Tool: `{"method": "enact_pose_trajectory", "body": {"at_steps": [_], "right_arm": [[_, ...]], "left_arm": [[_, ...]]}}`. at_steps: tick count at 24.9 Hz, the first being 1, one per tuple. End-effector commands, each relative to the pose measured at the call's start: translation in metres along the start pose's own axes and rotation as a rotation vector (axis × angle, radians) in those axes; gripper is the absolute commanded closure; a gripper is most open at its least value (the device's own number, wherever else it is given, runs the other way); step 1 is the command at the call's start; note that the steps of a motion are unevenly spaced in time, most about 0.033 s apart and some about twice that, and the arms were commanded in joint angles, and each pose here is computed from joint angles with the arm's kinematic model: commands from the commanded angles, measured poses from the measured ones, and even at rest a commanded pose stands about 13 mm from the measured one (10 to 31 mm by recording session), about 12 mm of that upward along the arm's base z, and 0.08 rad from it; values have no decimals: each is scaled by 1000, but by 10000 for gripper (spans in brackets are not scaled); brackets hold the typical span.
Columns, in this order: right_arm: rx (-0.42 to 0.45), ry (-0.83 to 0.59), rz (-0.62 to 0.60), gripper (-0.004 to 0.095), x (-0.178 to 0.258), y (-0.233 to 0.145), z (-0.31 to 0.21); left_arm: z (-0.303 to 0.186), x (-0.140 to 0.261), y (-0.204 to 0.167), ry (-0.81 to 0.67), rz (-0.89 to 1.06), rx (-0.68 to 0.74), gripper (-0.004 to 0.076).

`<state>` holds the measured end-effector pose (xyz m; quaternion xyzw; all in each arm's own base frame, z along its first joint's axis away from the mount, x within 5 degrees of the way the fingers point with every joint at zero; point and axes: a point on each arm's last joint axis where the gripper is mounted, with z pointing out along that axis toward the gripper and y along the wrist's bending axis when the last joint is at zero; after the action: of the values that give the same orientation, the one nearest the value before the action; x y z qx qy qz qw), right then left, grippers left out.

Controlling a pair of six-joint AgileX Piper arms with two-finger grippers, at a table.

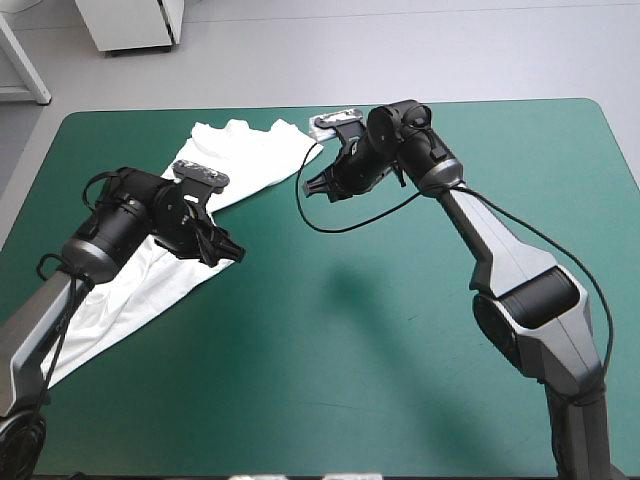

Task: Fold the cloth

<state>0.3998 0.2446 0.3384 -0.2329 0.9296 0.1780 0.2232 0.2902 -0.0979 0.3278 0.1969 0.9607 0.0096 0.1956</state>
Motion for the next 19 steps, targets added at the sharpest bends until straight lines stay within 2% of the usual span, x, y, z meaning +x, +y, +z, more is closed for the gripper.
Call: {"method": "enact_pose_trajectory", "body": {"at_steps": [1, 5, 13, 19], "right_arm": [[-13, -171, -37, 750, -4, 18, -84], [45, -214, -60, 750, 4, 19, -116], [105, 28, -18, 750, 71, 6, -99], [137, 110, 13, 750, 127, 3, -114]], "left_arm": [[-37, -7, 30, -115, -94, -55, 239], [-37, -15, 73, -161, -192, -122, 240], [13, -59, 91, -97, -166, -123, 240], [55, -71, 107, -21, -191, -118, 240]]}}
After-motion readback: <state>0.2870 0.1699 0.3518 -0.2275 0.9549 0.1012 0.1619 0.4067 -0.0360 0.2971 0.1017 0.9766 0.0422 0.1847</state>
